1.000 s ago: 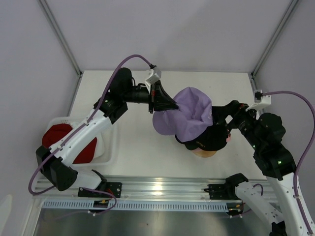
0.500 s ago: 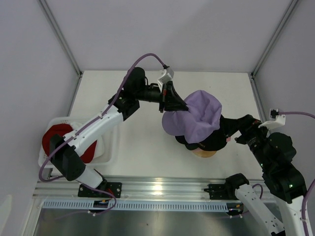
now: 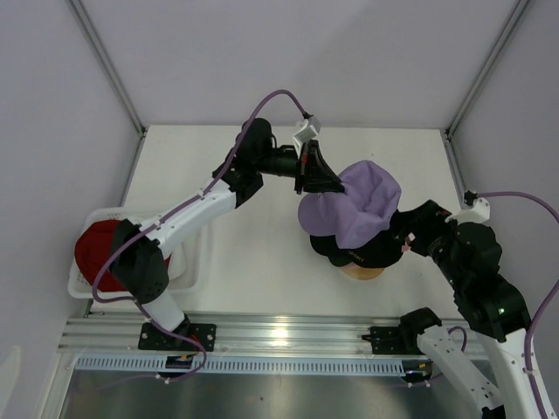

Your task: Stack the hats

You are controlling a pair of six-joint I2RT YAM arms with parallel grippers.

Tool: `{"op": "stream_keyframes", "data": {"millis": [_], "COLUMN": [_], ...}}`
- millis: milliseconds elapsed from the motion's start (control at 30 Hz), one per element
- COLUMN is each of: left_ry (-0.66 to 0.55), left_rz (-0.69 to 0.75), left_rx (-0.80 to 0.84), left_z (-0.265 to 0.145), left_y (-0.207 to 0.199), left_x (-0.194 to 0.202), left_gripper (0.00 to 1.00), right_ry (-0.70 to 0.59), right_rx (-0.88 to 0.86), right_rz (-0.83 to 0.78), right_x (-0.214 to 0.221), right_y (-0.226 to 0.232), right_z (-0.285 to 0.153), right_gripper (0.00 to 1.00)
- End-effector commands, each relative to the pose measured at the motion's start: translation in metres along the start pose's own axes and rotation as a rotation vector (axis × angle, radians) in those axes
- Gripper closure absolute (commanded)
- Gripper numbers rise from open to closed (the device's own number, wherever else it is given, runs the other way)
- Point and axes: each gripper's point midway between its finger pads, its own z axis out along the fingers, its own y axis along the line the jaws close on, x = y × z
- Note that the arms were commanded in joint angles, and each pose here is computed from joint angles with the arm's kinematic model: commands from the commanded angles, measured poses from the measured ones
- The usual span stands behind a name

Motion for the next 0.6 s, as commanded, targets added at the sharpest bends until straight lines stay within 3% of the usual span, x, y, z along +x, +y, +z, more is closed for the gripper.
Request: {"op": "stream_keyframes", "data": {"millis": [0, 133, 367, 567], "left_ry": [-0.049, -0.048, -0.057, -0.049], "left_rz": [0.134, 0.136, 0.123, 0.116], "left_rx": [0.053, 0.054, 0.06, 0.074], "left_z": [0.002, 0.003, 0.007, 0.008], "left_y": [-0.018, -0.016, -0.011, -0.009], "left_x": [-0.033, -0.035, -0.04, -0.036], "left_gripper": [0.99, 0.99, 0.99, 0.99], "right_ry": [-0.099, -0.156, -0.064, -0.068], "right_rx": [0.1, 0.09, 0.054, -0.033], "right_rz": [0.027, 0.02, 0.008, 0.015], "right_x": [-0.018, -0.03, -0.012, -0.012], "right_y": [-0.018, -0.017, -0.008, 0.008], "right_z": [-0.01, -0.018, 0.005, 0.016], "right_gripper": [0.22, 0.24, 0.26, 0.25]}}
